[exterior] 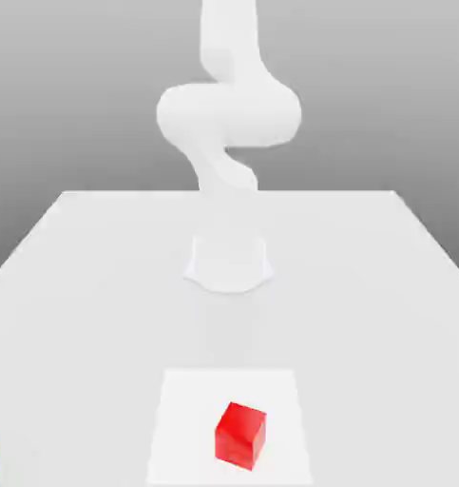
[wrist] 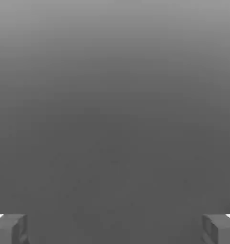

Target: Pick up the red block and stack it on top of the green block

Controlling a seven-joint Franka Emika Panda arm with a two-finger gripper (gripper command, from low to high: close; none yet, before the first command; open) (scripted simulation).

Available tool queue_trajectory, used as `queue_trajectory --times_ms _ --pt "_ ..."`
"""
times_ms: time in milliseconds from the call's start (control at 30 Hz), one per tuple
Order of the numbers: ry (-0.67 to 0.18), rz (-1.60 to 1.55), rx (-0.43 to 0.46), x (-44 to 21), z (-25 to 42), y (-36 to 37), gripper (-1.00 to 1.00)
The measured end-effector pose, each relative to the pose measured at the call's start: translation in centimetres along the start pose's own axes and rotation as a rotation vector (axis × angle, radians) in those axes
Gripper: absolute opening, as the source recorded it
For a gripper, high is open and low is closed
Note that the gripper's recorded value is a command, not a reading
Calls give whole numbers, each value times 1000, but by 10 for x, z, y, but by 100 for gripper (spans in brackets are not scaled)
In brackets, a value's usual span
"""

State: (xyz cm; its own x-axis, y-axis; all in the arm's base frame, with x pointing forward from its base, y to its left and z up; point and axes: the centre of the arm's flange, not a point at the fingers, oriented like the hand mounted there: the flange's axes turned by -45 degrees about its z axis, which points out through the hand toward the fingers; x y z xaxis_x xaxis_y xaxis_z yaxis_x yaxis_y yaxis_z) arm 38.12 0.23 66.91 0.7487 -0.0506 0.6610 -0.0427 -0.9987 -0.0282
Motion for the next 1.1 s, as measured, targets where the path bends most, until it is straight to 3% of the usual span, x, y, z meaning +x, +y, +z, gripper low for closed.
queue_trajectory --times_ms 333,733,933,967,1100 --pt "-307 145 -53 -61 204 -3 0" --pt "-665 313 -143 -228 375 -3 0" --pt "-709 334 -156 -288 430 -1 0" --pt "-709 334 -156 -294 436 -1 -100" --pt "-708 334 -156 -294 436 -1 -100"
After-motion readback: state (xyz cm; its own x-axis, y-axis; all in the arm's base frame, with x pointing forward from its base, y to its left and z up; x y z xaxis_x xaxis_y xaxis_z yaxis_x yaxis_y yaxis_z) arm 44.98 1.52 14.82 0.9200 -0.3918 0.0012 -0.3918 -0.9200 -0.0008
